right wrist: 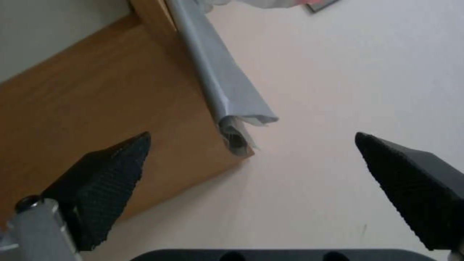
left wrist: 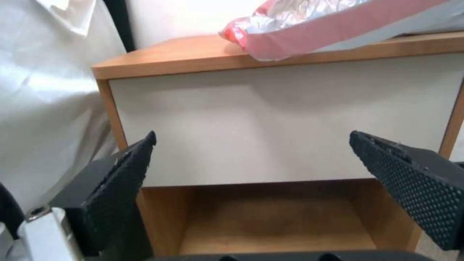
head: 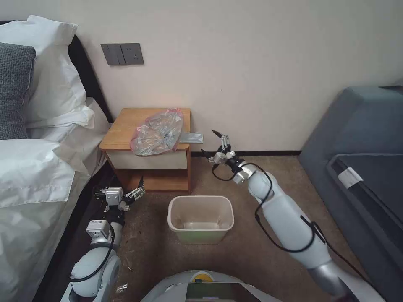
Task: Pick up the garbage bag from the table and place it over the trash can.
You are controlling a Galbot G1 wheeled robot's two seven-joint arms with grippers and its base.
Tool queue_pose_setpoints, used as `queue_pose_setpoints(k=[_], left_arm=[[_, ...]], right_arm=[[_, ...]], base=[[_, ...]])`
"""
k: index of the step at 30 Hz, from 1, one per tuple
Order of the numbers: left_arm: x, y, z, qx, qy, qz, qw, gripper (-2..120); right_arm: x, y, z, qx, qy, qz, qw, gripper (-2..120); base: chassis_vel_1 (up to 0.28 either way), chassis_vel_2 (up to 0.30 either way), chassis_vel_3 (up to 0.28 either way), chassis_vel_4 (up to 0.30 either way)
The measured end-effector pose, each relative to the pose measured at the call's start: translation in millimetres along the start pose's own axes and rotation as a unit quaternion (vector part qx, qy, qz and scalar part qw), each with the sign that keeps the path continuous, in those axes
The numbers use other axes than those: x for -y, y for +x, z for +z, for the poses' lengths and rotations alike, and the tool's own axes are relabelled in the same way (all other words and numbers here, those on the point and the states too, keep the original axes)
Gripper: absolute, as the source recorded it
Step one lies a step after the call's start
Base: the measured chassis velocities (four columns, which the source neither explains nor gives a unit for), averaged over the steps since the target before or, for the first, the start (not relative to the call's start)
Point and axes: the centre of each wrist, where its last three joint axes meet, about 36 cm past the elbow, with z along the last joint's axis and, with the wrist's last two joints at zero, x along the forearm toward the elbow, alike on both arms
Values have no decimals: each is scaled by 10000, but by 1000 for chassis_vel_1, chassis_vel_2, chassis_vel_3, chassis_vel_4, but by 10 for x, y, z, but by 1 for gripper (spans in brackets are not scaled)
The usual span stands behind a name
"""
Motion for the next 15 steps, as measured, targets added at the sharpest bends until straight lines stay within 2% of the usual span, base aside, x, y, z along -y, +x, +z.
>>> queue_pose_setpoints(k=[1, 4, 13, 15], left_arm=[[-2, -6, 23, 2, -12, -23, 10000, 99], [-18, -68, 308, -123, -65, -349, 9993, 99], [-10, -111, 441, -214, -54, -412, 9989, 99], [10, -121, 465, -236, -27, -407, 9989, 99]], right_arm=[[-3, -60, 7, 18, 8, -19, 10000, 100], [4, -202, -6, 70, 51, -31, 10000, 100], [93, -288, -93, 164, 259, -113, 9995, 100], [116, -299, -117, 200, 303, -136, 9992, 97]], base=[[0, 0, 0, 0], [0, 0, 0, 0], [0, 0, 0, 0], [0, 0, 0, 0]])
